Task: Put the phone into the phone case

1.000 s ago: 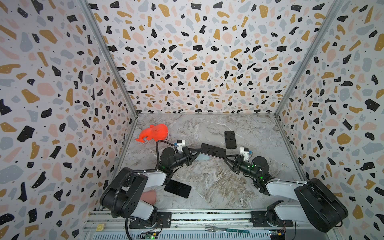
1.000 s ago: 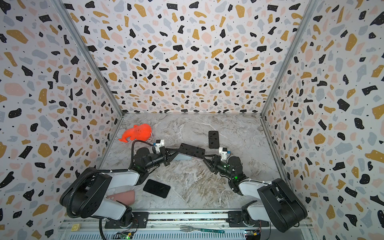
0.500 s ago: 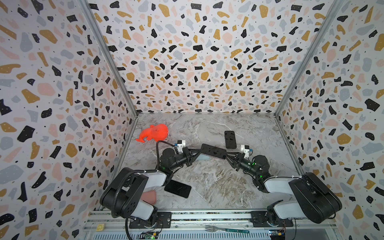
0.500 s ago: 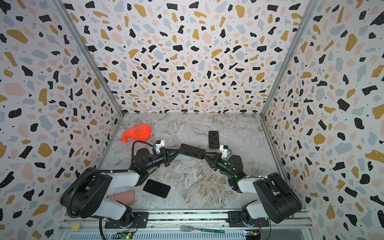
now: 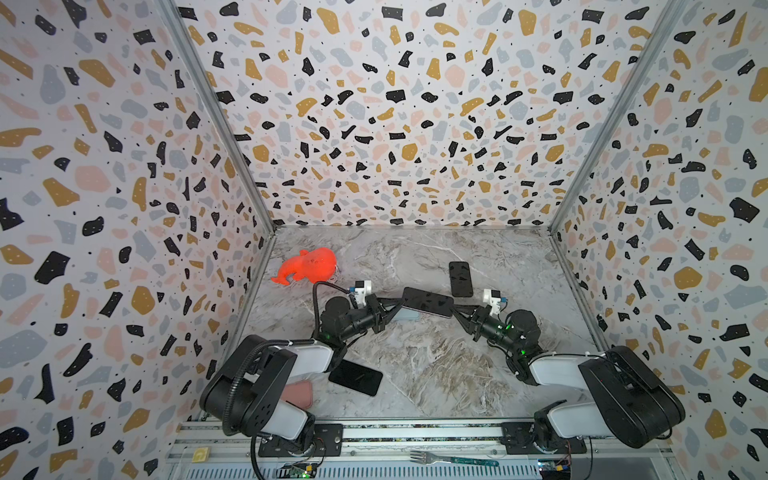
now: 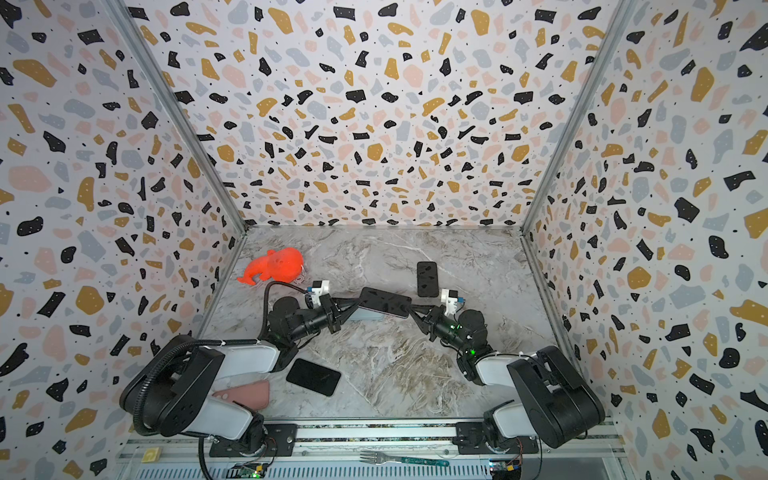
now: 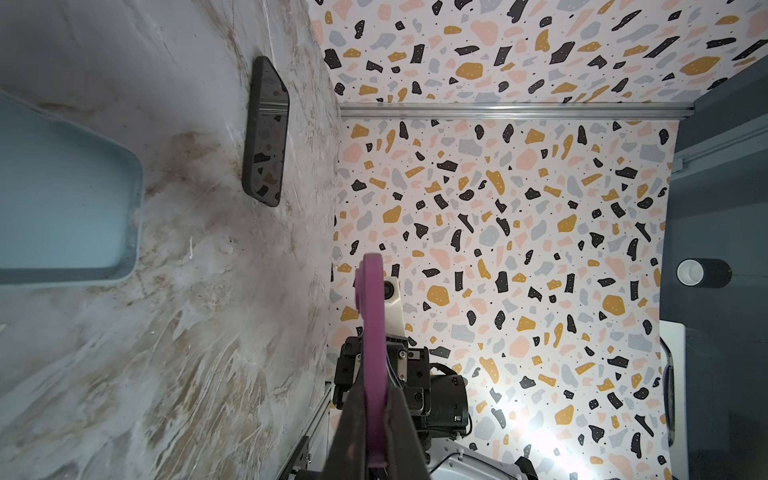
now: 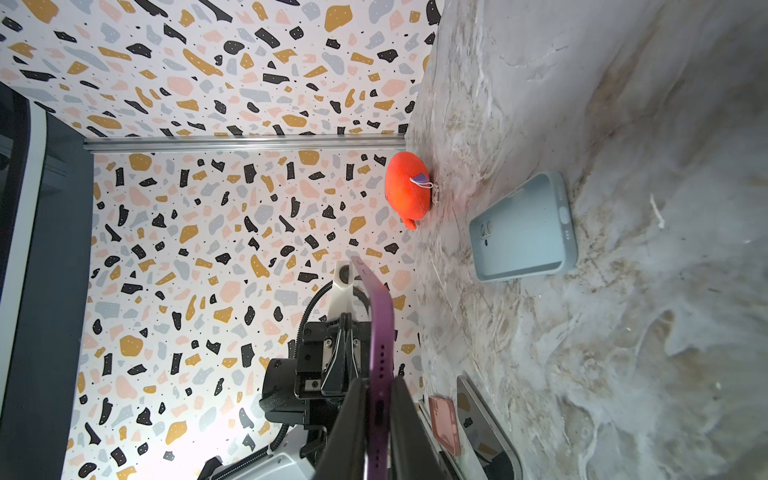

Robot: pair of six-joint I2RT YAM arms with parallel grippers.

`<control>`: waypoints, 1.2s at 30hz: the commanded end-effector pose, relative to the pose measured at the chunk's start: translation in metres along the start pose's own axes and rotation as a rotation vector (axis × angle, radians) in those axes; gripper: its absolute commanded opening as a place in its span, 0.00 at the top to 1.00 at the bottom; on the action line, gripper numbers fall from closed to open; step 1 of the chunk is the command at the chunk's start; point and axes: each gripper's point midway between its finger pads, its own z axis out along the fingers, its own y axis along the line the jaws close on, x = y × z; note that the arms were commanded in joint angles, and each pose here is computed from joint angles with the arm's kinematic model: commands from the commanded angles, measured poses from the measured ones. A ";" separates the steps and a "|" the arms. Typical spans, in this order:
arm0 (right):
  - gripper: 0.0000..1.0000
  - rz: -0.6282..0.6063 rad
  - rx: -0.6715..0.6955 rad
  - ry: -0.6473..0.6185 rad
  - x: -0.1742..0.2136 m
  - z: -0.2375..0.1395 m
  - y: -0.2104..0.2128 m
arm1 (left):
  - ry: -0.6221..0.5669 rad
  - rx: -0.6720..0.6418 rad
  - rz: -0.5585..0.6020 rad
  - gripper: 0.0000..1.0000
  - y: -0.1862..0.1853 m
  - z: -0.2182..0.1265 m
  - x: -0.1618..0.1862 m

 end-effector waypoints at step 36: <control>0.96 -0.209 0.079 0.184 -0.019 0.025 -0.012 | 0.111 -1.145 0.486 0.62 0.148 -0.057 -0.100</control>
